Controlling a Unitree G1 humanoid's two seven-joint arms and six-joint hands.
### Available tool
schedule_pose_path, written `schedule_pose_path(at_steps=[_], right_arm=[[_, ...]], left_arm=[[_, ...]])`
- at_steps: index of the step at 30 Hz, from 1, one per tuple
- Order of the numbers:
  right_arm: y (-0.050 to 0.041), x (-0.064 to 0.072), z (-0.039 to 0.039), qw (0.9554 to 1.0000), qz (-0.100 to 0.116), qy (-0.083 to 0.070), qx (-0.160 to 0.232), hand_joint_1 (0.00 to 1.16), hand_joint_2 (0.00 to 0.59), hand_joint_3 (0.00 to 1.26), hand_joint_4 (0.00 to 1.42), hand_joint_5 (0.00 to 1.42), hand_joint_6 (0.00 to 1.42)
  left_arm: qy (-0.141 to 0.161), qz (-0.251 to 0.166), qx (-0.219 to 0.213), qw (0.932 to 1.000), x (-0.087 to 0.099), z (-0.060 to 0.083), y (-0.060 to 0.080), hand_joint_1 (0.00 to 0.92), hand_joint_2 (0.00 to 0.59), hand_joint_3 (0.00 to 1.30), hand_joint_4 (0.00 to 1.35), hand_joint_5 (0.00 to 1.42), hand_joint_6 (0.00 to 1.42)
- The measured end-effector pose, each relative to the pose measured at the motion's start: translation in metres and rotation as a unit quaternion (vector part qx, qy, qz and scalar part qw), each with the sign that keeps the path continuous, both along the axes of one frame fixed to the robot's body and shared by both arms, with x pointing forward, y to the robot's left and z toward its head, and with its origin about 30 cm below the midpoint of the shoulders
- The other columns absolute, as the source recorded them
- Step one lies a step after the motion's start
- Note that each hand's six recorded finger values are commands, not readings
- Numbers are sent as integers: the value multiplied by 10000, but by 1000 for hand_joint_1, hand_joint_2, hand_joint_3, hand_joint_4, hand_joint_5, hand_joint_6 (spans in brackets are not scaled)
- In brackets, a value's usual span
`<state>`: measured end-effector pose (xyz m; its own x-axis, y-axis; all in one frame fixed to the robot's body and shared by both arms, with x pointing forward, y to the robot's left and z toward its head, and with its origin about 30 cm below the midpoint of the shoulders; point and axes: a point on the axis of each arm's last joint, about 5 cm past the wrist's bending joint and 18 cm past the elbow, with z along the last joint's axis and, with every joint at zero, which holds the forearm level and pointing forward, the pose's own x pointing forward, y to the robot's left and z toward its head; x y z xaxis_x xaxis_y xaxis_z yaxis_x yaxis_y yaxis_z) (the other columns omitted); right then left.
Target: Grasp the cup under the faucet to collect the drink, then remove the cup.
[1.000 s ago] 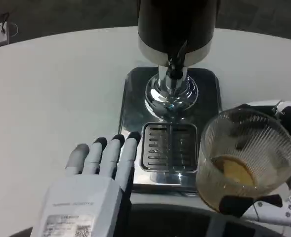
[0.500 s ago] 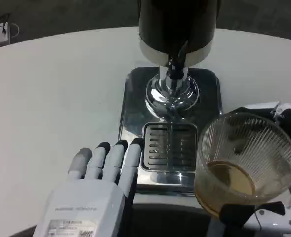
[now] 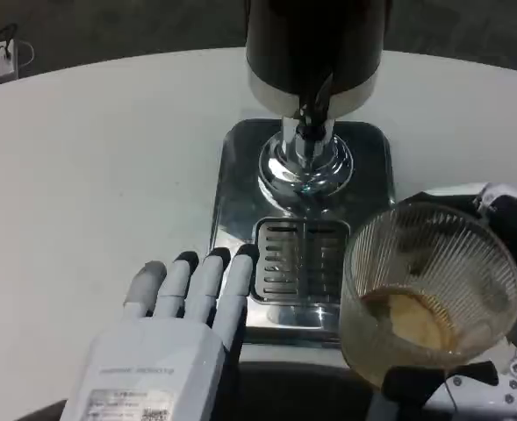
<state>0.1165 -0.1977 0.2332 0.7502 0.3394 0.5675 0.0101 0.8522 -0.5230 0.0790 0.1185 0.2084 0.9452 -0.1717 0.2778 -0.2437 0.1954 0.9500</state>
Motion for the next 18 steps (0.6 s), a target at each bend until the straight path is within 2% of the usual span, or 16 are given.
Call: schedule_pose_path(at_steps=[11, 18], right_arm=[[5, 23, -12, 10000, -2, 31, -18, 1143, 97, 898, 1065, 1280, 1424], [12, 39, -6, 10000, 27, 1, -10, 1144, 93, 898, 1065, 1280, 1424]], left_arm=[[4, -3, -25, 10000, 1, -1, 1, 0, 57, 0, 0, 0, 0], [10, 0, -34, 10000, 2, -2, 2, 0, 56, 0, 0, 0, 0]])
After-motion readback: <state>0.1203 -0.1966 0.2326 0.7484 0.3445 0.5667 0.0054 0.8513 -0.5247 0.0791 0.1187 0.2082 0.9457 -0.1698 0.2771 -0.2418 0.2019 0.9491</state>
